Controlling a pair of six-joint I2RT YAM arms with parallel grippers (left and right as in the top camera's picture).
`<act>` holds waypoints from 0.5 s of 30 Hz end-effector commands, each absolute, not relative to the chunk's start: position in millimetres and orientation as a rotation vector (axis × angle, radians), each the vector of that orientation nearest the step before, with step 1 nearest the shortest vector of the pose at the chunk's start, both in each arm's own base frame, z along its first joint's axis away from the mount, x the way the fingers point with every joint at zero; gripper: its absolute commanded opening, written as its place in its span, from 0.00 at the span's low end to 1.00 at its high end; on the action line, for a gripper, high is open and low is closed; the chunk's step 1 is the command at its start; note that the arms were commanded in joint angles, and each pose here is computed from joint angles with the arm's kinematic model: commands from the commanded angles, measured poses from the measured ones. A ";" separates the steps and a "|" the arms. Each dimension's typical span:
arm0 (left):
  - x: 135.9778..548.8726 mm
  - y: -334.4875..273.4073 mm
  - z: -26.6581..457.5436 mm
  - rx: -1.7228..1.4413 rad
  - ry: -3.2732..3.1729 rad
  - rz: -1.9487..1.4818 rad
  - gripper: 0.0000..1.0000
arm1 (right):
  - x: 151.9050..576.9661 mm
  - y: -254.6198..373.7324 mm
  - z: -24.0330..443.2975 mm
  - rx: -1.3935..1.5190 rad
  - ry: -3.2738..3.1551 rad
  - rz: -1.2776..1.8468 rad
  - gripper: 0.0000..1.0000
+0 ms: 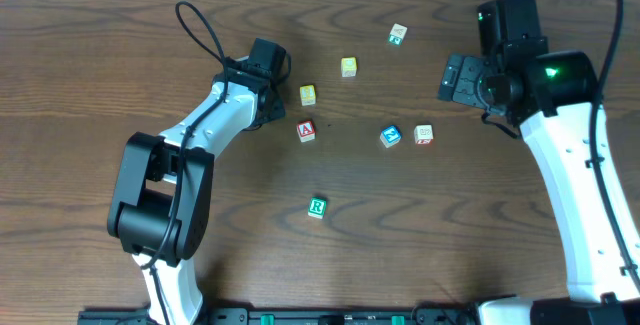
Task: Spell out Ai2
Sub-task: 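Grasp the red-lettered I block with the left gripper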
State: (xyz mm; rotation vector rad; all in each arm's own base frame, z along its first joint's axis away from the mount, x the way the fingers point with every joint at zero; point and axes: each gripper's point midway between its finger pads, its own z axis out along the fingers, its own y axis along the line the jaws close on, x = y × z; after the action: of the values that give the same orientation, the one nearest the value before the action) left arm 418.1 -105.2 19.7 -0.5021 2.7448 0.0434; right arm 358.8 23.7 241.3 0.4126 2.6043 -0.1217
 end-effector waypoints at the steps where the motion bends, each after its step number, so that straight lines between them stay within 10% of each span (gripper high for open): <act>1: 418.2 -101.7 13.9 -0.536 2.748 0.067 0.51 | 355.7 18.4 247.9 0.412 2.587 -0.135 0.96; 15: 412.5 -111.9 11.2 -0.520 2.794 -0.008 0.26 | 355.7 18.3 247.9 0.412 2.587 -0.135 0.99</act>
State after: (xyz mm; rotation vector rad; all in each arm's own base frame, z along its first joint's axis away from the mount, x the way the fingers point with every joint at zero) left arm 415.8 -108.0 18.3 -0.5220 2.7572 0.0202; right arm 357.8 23.5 241.4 0.4121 2.6066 -0.1229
